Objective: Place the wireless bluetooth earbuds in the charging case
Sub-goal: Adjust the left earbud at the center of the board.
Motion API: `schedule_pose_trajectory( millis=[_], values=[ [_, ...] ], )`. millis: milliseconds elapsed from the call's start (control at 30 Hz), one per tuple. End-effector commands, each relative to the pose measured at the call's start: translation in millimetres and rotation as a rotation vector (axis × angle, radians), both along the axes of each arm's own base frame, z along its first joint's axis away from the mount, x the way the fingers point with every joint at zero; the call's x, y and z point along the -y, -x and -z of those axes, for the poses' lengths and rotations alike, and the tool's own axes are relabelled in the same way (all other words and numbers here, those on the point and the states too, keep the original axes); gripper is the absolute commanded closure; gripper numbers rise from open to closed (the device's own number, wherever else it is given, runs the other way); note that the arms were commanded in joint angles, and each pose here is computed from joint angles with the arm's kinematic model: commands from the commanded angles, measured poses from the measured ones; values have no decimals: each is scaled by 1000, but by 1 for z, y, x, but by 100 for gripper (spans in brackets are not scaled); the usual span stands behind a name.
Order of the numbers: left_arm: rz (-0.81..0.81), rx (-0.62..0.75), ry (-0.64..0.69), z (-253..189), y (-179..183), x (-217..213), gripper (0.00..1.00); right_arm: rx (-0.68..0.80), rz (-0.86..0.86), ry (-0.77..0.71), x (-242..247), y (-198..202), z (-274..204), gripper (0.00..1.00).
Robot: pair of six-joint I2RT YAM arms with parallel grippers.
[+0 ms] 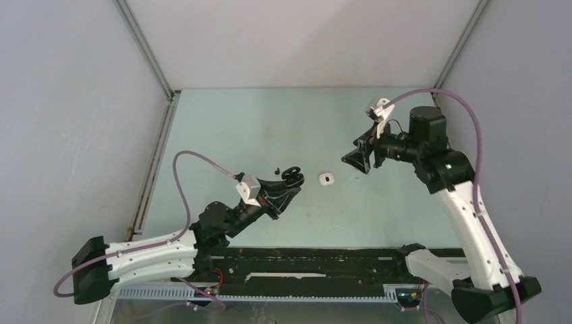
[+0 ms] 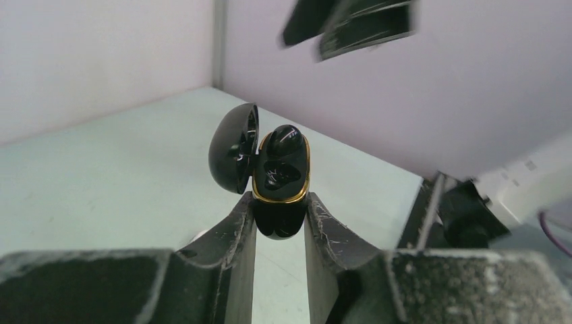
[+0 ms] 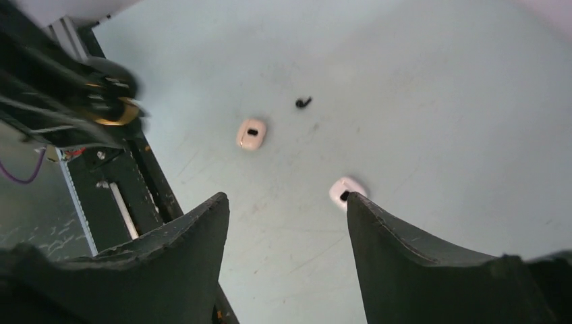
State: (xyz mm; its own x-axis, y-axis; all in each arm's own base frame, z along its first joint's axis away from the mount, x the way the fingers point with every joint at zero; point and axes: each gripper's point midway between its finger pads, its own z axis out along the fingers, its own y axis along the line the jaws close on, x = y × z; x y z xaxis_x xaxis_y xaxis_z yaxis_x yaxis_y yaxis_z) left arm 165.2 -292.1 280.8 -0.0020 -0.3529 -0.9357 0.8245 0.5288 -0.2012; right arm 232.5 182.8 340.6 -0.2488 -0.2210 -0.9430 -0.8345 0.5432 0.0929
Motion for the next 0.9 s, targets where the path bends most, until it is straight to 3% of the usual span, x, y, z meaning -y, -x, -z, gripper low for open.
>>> schedule_pose_trajectory(
  millis=[0, 67, 200, 433, 733, 867],
  values=[
    [213, 127, -133, 14, 42, 3, 100, -47, -13, -38, 0, -19, 26, 34],
    [260, 141, -157, 36, 54, 0, 100, -76, -17, -46, 2, -25, 42, 35],
    [261, 130, -166, 35, 57, 2, 100, -112, -13, -14, -1, -39, 79, 37],
    [-17, -37, -230, 37, 15, -29, 100, -220, -35, 52, -47, -67, 139, 63],
    [-248, -178, -130, 43, -2, -88, 100, -358, -133, 166, -127, -92, 206, 68],
    [-258, -198, -132, 42, 1, -97, 100, -387, -40, 180, -153, -120, 227, 61]
  ],
)
